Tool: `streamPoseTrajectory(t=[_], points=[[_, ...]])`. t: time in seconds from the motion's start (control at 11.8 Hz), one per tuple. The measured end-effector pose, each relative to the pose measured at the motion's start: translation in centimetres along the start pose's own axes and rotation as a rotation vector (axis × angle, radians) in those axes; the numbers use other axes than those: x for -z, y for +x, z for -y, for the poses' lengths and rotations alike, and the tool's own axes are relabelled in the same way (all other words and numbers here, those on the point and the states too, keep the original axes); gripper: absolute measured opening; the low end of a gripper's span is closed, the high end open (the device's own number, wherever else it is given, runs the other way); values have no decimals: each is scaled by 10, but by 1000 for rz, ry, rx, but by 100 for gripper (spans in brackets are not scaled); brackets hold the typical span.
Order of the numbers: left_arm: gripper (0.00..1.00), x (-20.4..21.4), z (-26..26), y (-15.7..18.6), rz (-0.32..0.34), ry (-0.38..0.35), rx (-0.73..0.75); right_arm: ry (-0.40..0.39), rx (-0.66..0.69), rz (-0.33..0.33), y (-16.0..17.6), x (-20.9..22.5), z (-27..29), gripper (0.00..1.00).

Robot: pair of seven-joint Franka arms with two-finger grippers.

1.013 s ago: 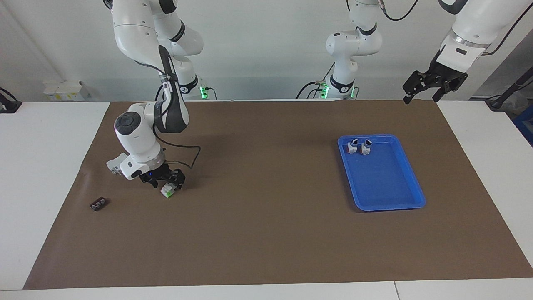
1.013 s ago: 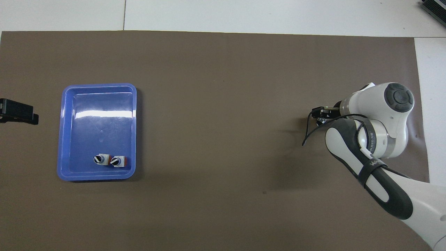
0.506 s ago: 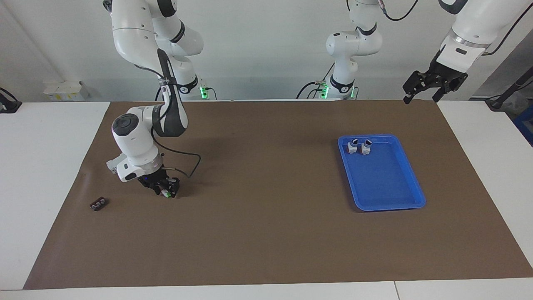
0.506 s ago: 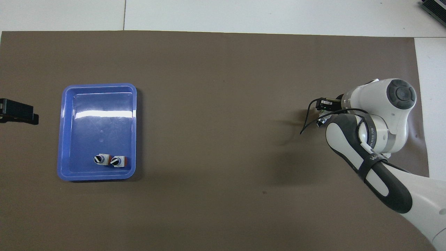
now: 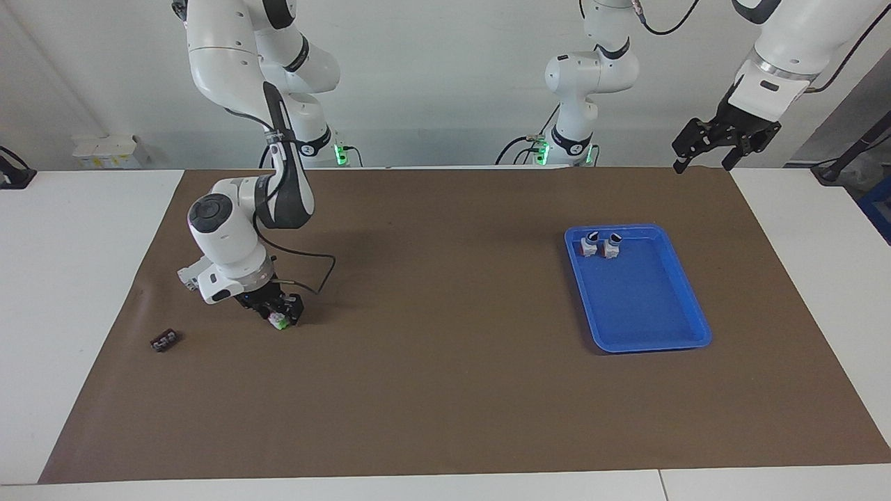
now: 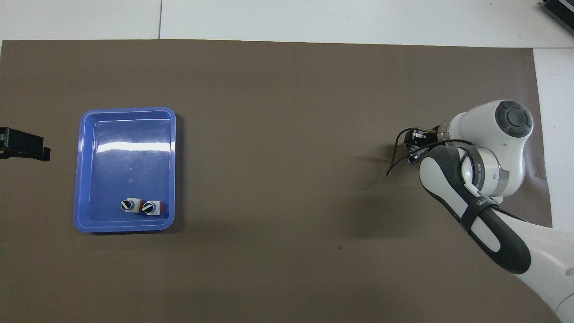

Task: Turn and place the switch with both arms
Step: 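Lower the right gripper and grasp the silver cylindrical switch, then lift the switch with the right gripper while the left gripper reaches toward it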

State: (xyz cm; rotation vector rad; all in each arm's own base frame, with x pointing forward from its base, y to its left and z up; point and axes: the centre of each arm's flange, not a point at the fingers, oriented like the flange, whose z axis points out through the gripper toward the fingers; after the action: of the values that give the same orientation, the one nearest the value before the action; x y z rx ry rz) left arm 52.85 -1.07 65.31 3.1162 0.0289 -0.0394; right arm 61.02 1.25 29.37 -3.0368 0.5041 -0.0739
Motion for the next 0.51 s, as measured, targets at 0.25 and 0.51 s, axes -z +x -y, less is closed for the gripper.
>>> streamPoseTrajectory(t=[0.25, 0.51], points=[[100, 0, -7, 0, 0, 1, -13, 29, -86, 10, 2, 4, 3, 33], [100, 0, -25, -2, 0, 2, -38, 13, -370, 99, 3, 24, 16, 33]])
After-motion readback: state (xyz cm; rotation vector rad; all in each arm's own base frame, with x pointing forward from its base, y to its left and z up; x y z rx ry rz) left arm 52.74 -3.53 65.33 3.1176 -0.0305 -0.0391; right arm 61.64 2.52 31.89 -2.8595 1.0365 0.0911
